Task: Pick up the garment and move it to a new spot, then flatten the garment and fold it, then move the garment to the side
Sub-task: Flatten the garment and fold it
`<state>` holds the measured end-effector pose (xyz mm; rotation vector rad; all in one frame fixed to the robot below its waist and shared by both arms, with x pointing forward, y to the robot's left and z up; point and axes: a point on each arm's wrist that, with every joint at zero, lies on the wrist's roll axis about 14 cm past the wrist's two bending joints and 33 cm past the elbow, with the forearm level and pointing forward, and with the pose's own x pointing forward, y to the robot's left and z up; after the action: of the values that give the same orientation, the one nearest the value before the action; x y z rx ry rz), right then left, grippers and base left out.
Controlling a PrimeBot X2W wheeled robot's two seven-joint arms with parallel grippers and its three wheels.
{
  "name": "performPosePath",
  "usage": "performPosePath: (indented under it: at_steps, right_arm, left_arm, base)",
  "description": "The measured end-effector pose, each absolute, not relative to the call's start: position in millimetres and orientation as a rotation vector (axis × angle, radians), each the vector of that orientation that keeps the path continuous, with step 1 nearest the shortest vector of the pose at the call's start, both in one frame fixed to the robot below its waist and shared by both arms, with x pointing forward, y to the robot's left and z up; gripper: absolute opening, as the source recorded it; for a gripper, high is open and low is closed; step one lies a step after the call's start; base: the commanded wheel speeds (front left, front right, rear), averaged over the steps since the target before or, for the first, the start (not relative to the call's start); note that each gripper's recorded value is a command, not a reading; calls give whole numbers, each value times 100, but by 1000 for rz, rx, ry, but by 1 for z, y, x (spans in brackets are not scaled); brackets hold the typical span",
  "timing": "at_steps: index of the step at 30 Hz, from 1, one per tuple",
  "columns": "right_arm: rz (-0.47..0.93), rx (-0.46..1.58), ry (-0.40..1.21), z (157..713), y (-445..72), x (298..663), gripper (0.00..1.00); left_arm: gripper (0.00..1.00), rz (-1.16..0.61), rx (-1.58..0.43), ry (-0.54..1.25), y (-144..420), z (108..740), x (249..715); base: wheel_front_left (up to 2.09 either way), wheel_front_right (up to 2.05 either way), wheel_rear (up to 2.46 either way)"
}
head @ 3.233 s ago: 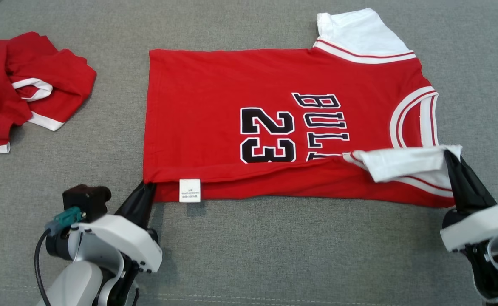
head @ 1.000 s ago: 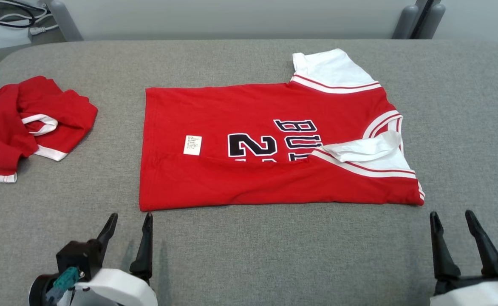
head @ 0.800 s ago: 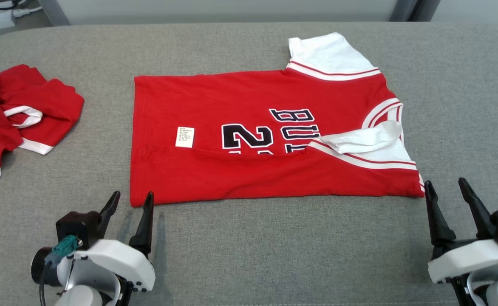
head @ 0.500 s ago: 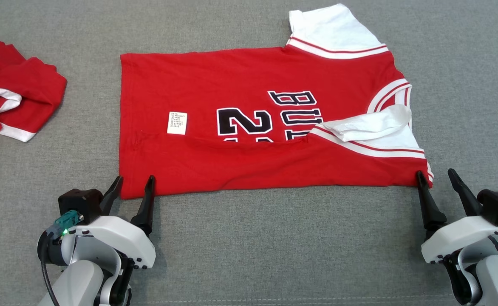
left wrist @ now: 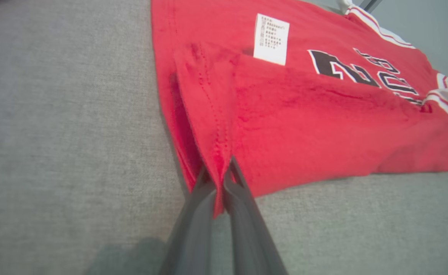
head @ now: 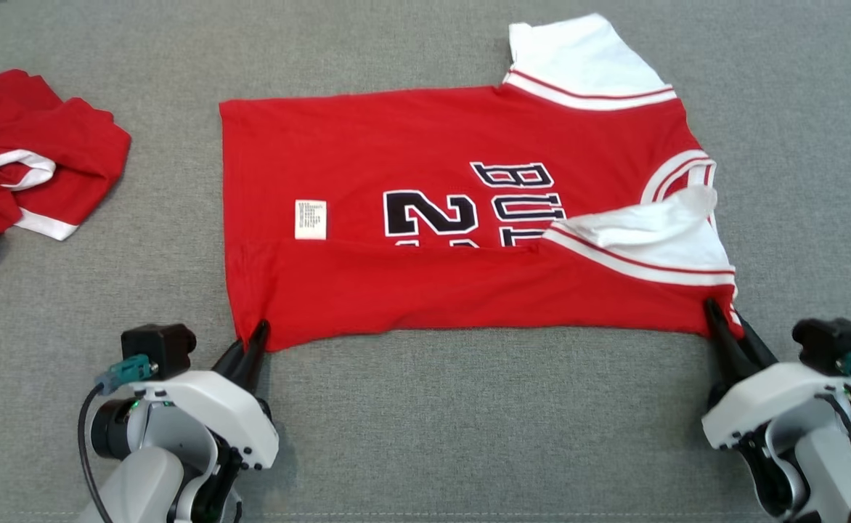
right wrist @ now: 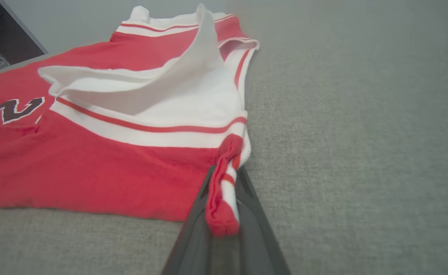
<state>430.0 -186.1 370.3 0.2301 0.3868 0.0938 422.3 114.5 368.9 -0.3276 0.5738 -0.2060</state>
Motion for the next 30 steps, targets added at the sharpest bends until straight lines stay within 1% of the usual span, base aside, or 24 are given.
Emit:
performPosePath:
  at_steps: [11, 17, 20, 21, 22, 23, 30]
  right_arm:
    - [47, 280, 364, 380, -200, 371, 0]
    - [-3, 325, 416, 375, -198, 331, 0]
    - [-21, 353, 440, 374, -192, 322, 0]
    - [-27, 352, 433, 376, -193, 322, 17]
    - [-31, 352, 438, 376, -194, 322, 100]
    - [-33, 345, 441, 375, -195, 322, 100]
    - [-80, 325, 397, 385, -211, 326, 100]
  left_arm:
    - [0, -187, -342, 609, 129, 377, 372]
    - [0, -152, -360, 643, 132, 376, 348]
    - [0, -142, -368, 666, 132, 373, 339]
    - [0, -140, -371, 669, 132, 373, 338]
    - [49, -138, -370, 669, 132, 373, 337]
    - [100, -137, -370, 669, 132, 373, 337]
    - [100, -81, -378, 596, 143, 383, 343]
  base:
    - [0, 0, 0]
    - [0, 0, 0]
    - [0, 0, 0]
    - [0, 0, 0]
    - [0, 0, 0]
    - [0, 0, 0]
    - [0, 0, 0]
